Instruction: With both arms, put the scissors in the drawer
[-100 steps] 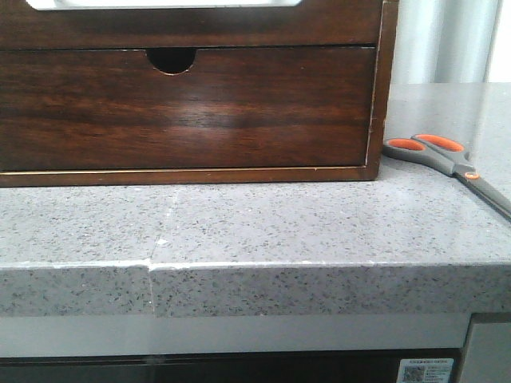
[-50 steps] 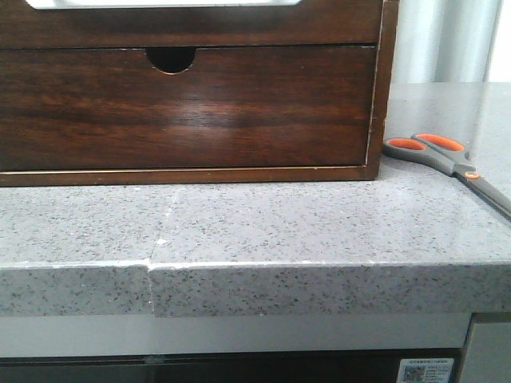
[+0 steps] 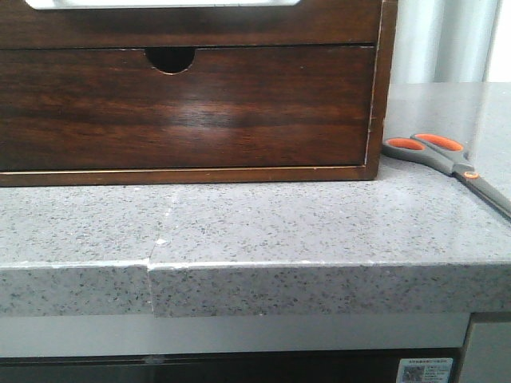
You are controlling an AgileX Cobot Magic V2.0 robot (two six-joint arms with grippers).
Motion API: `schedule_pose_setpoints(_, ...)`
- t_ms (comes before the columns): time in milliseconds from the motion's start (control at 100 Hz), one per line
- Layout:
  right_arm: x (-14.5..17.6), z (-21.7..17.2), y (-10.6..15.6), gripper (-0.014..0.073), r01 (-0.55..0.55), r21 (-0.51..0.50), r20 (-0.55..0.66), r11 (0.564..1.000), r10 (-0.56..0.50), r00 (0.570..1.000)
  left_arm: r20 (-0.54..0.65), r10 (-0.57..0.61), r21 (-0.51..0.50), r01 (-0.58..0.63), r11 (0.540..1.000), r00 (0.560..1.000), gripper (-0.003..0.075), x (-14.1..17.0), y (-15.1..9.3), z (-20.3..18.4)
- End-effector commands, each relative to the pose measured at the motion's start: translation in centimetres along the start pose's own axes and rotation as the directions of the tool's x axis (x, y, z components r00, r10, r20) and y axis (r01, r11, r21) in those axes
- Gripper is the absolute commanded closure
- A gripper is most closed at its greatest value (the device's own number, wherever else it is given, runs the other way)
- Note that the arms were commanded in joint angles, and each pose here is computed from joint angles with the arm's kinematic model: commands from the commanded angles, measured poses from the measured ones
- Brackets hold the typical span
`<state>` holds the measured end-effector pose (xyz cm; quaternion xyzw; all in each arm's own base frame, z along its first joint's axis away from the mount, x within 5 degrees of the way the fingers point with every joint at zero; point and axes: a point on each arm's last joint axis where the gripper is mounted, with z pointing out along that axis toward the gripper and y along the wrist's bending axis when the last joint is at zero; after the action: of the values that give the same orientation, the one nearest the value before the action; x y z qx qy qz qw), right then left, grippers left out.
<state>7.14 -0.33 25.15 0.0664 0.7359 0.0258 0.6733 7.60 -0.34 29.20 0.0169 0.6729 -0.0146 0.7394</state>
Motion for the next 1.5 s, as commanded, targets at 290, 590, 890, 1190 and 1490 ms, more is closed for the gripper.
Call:
schedule_pose_setpoints(290,-1.8,0.0,0.1,0.0645,0.002,-0.001,0.103,1.000,-0.002,0.995,0.185,0.130,0.032,-0.138,0.990,0.974,0.0318,-2.4,-0.5,1.8)
schedule_pose_setpoints(590,-1.8,0.0,0.1,0.0645,0.002,-0.001,0.103,1.000,-0.002,0.995,0.272,0.364,0.302,-0.438,0.847,0.891,0.0321,-2.0,-4.1,3.5)
schedule_pose_setpoints(890,-1.8,0.0,0.1,0.0645,0.002,-0.001,0.107,1.000,-0.002,0.994,0.348,0.491,0.481,-0.602,0.637,0.798,0.0322,-2.3,-8.1,6.5)
schedule_pose_setpoints(1190,-1.8,0.0,0.1,0.0645,0.002,-0.001,0.107,1.000,-0.002,0.994,0.447,0.631,0.500,-0.762,0.412,0.634,0.0322,-2.5,-10.5,9.7)
schedule_pose_setpoints(1490,-1.8,0.0,0.1,0.0645,0.002,-0.001,0.109,1.000,-0.002,0.994,0.479,0.704,0.494,-0.824,0.277,0.524,0.0322,-2.0,-11.5,11.9)
